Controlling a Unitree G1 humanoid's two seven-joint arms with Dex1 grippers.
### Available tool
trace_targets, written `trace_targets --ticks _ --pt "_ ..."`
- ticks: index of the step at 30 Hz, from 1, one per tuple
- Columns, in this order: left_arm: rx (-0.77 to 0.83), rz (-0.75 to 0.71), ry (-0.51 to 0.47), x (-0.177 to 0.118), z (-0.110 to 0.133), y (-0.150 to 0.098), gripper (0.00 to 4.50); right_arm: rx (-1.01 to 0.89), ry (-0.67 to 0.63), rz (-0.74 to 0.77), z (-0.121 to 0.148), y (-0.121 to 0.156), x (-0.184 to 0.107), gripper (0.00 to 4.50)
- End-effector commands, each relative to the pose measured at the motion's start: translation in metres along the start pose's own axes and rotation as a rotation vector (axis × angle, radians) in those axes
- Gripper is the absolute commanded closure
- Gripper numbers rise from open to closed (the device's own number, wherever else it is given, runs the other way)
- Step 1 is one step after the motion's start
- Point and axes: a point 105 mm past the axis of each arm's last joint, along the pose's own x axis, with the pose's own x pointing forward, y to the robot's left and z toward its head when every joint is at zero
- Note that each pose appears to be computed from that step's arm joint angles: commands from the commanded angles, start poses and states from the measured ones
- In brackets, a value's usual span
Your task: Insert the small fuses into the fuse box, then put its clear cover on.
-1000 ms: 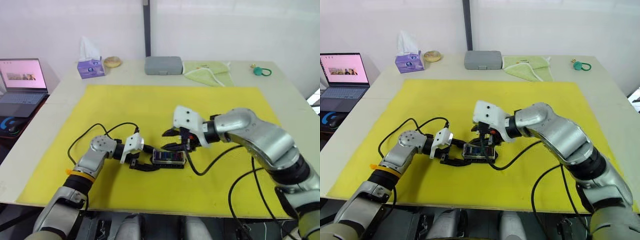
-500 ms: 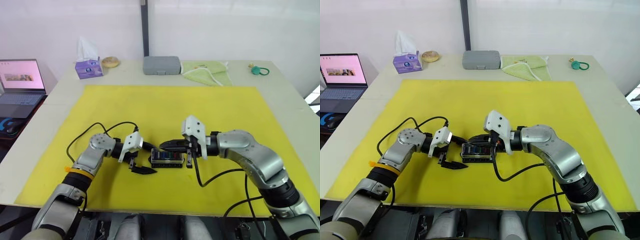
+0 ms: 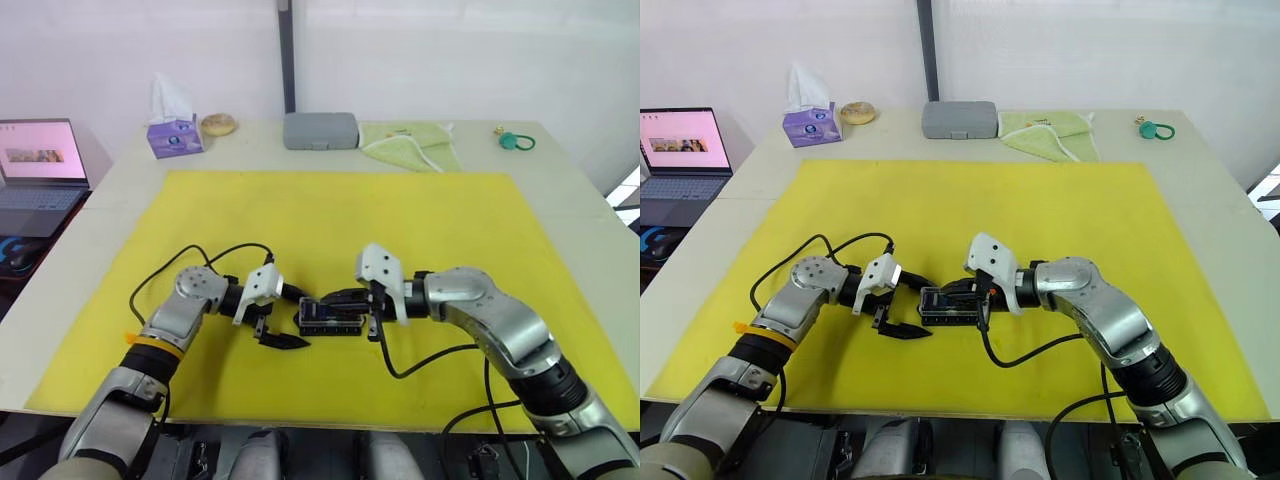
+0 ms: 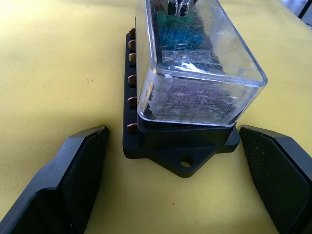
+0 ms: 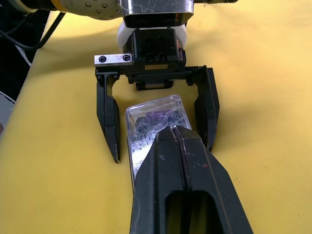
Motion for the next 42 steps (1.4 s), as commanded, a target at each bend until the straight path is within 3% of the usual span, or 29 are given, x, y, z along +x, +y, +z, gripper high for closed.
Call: trace_targets --ticks 1,11,23,28,42 --pt "-0.081 0.006 0.122 -0.006 -0.033 -0.010 0.03 0.057 0.034 0.004 -0.011 0.001 0.005 4.50" --pt "-0.073 0.003 0.119 -0.003 -0.033 -0.012 0.03 0.135 0.076 0.001 -0.025 -0.003 0.009 4.50" --pt "-0.046 0.003 0.128 0.001 -0.040 -0.018 0.03 0.161 0.247 0.095 -0.051 0.017 0.016 4.50" --pt "-0.027 0.012 0.140 0.001 -0.043 -0.019 0.03 0.159 0.300 0.053 -0.063 0.014 0.021 4.50" --pt "-0.043 0.070 0.123 -0.005 -0.041 -0.007 0.03 0.091 0.142 -0.003 -0.034 -0.003 0.015 4.50"
